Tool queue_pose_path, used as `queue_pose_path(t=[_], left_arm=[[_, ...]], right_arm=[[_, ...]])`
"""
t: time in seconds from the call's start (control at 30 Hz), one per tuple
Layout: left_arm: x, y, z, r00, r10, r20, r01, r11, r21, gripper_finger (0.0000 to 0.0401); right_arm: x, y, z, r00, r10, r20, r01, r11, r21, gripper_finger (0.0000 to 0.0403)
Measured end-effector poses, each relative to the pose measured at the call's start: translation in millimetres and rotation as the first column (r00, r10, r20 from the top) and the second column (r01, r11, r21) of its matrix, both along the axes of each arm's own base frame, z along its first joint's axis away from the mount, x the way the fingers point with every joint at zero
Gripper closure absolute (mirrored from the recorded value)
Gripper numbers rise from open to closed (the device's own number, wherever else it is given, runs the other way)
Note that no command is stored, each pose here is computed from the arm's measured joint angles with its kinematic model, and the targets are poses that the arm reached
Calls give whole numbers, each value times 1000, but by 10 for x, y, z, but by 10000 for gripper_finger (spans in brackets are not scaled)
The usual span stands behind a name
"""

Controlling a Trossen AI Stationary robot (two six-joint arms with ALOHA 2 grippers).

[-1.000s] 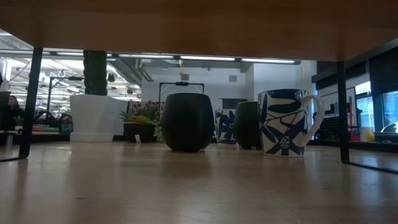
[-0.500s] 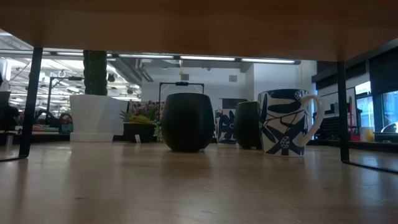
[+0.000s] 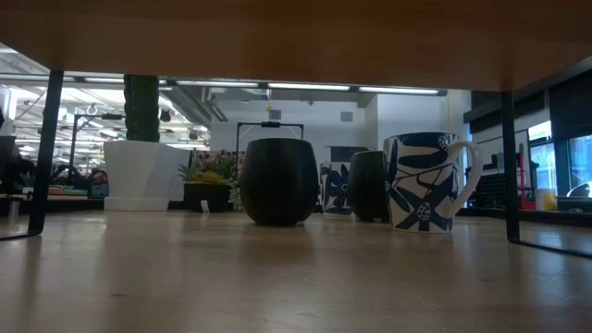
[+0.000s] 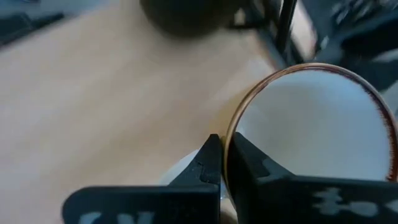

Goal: Place coffee mugs
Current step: Put the light yellow mug on the shelf

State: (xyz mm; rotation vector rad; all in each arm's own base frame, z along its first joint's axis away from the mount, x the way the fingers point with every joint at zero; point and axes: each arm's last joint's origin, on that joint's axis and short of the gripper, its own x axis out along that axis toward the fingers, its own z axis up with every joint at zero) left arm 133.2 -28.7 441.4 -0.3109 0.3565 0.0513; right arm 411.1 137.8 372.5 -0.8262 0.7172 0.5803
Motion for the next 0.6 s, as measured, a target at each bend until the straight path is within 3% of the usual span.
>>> queue_pose_path(t=[0.13, 0.6], left_arm=[[0, 0, 0, 1000, 0, 0, 0, 1000, -1, 264], [0, 0, 0, 1000, 3, 0, -3, 1000, -7, 264]], right_arm=[[-24, 80, 13, 999, 49, 3, -50, 998, 28, 403], [-48, 123, 8, 997, 70, -25, -67, 994, 83, 403]])
